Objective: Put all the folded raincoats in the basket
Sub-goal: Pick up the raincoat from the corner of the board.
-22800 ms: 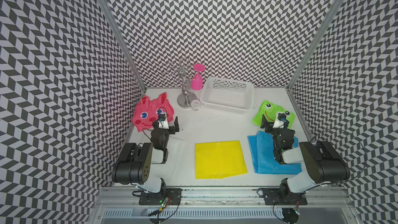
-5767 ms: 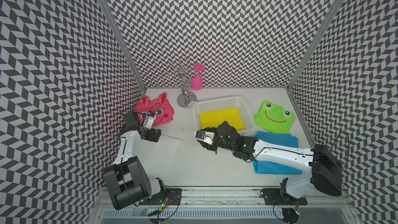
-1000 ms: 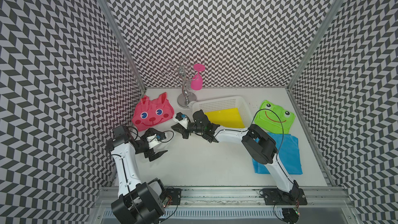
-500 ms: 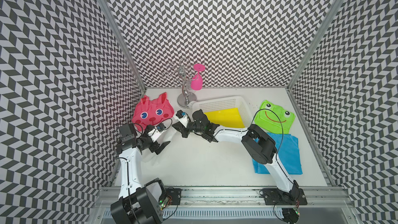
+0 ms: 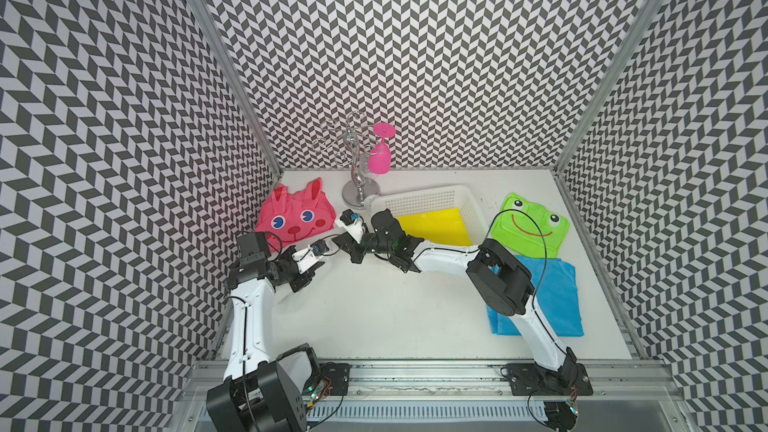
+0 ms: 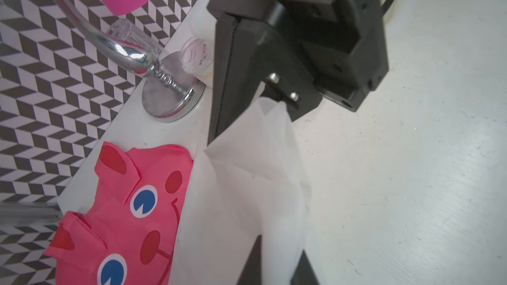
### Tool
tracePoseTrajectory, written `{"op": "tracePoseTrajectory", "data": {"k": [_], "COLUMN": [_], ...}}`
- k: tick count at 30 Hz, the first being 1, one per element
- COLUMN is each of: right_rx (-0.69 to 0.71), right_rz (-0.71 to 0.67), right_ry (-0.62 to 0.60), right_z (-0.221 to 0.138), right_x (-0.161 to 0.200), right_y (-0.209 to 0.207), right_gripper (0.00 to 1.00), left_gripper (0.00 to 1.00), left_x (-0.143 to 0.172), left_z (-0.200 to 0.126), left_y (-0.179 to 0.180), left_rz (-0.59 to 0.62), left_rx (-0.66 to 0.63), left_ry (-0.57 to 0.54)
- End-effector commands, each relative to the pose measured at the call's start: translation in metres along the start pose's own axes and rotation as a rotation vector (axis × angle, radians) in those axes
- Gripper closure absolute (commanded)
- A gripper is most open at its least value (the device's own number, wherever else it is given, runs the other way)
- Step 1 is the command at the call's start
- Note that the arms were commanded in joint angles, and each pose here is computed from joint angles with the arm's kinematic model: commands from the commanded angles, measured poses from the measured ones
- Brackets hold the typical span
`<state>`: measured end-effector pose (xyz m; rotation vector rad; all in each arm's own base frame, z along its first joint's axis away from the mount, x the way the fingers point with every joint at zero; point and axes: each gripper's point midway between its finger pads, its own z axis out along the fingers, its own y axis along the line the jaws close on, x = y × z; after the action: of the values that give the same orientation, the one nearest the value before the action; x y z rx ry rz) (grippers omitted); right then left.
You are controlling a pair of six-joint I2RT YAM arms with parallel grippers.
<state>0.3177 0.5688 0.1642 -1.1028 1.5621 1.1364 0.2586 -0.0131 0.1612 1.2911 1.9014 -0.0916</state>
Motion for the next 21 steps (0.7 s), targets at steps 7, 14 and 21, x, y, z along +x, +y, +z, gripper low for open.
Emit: {"op": "tracePoseTrajectory", "data": {"k": [7,14,21], "right_rx": [-0.113,-0.237,-0.292], "right_rz": [-0.159,-0.416,-0.592], "right_ry": [-0.089,-0.129,-0.134], "right_z": [-0.019,-0.073,-0.086], "right_x": [-0.013,-0.024,-0.018], "right_y": [0.027,0.056,0.081], "right_gripper": [0.64,0.48,0.32], "left_gripper": [1.00,1.00,1.00], "left_x": [0.001,-0.001,-0.016], "left_z": [-0.013,-0.017,-0.028], "left_y": [-0.014,-0.015,0.000], "left_rz": [0.162,0.208,0.248], "left_rx": [0.091,0.139,0.161], "left_ry": [0.057,0.052,0.021]}}
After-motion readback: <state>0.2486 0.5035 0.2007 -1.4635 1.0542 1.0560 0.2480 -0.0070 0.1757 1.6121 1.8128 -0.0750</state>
